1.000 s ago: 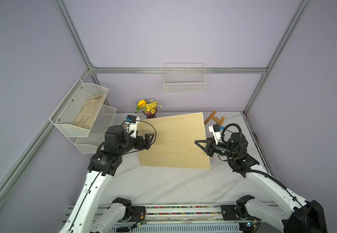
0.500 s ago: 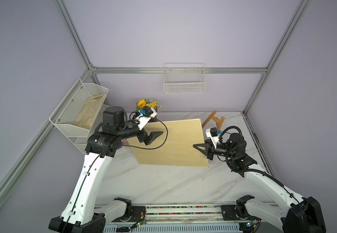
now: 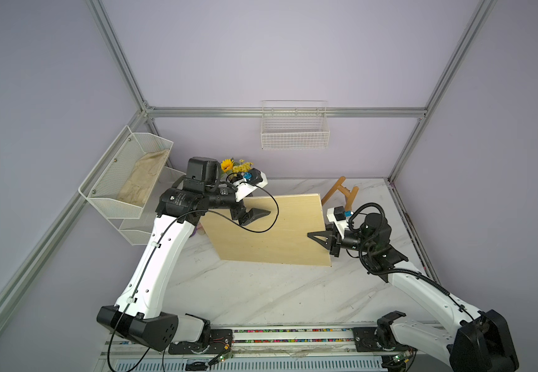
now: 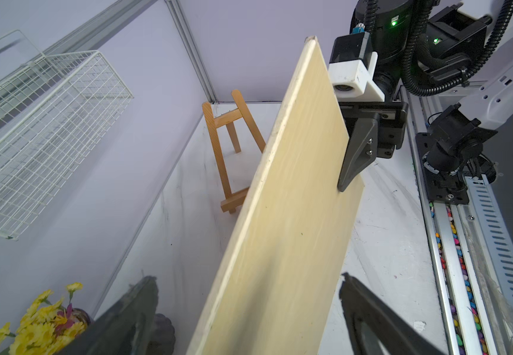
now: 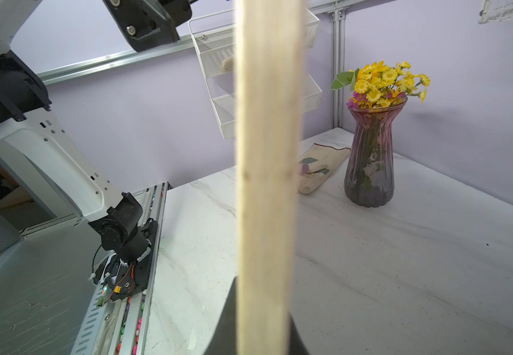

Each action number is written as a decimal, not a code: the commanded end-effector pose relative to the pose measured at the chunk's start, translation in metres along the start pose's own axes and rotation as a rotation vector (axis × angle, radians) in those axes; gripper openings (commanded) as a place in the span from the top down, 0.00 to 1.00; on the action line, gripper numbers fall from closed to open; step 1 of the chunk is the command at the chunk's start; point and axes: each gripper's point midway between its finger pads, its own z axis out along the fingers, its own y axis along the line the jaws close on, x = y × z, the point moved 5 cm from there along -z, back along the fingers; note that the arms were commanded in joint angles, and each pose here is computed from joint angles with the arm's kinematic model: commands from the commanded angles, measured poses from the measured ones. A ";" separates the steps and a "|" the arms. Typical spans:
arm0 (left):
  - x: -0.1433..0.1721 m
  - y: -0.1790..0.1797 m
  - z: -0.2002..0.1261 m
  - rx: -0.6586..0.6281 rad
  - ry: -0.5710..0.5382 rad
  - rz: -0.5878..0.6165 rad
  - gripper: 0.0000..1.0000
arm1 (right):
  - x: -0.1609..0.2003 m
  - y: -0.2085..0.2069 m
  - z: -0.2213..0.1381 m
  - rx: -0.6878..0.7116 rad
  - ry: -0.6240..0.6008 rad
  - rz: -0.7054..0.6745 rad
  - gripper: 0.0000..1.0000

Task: Assemble the easel
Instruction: Pick up the drawing board from the center of the board.

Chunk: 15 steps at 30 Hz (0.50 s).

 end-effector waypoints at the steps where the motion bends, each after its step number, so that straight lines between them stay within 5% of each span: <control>1: -0.014 0.003 0.007 0.037 -0.022 0.063 0.07 | -0.020 0.004 -0.003 -0.001 -0.063 -0.147 1.00; 15: 0.004 -0.004 0.049 0.132 0.130 0.082 0.09 | -0.017 0.002 -0.001 -0.004 -0.071 -0.150 1.00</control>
